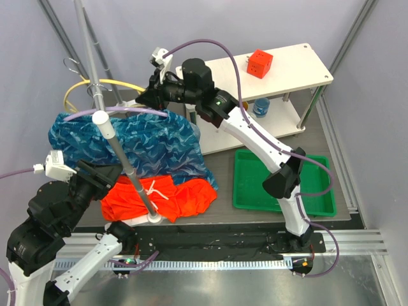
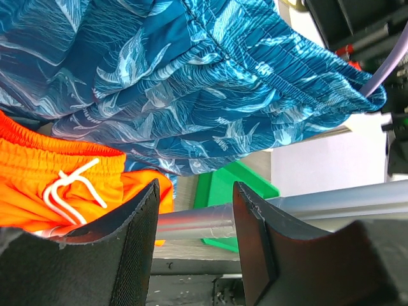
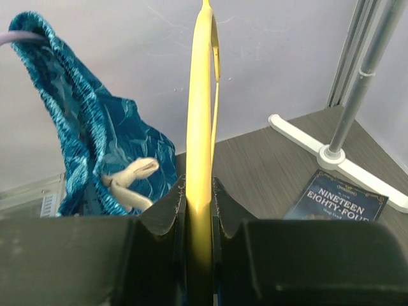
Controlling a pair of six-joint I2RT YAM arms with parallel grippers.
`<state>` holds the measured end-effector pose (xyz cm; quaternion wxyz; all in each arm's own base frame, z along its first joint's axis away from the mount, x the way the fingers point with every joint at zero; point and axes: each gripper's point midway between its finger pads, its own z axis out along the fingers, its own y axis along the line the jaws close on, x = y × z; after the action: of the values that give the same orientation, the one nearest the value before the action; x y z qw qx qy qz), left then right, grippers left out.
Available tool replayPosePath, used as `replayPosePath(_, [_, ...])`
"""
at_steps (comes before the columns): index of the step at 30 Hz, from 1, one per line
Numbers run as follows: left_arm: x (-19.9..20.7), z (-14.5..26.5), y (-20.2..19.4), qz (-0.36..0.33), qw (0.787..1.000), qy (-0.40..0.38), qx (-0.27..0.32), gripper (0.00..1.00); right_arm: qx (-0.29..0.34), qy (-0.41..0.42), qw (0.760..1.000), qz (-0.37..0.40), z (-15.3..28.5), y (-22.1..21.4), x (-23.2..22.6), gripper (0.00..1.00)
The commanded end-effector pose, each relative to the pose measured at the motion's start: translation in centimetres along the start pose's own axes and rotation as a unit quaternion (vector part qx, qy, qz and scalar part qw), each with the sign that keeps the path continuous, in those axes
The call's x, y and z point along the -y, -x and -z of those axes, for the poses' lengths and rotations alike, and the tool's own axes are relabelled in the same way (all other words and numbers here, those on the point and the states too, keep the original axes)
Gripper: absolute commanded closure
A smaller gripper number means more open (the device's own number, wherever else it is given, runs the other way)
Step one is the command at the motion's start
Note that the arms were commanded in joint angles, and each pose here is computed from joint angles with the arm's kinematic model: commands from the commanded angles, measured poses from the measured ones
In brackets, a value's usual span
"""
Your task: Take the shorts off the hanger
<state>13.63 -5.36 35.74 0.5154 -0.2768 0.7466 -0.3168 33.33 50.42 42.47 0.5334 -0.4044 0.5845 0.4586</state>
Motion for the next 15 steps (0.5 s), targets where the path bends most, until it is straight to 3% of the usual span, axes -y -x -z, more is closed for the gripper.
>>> replayPosePath(1, [0.2,0.1,0.3,-0.03,1.0,-0.004,0.001,0.51,0.155,0.019,0.987,0.043,1.0,10.0,-1.8,0.99])
replayPosePath(9, [0.4,0.3,0.3,-0.036,0.999,-0.01,-0.004,0.5,0.235,0.002,0.971,0.028,1.3,13.6,-1.2,0.99])
replayPosePath(15, [0.5,-0.1,0.5,-0.048,0.999,-0.01,0.006,0.5,0.233,-0.031,0.972,0.013,1.1,13.1,0.3,0.99])
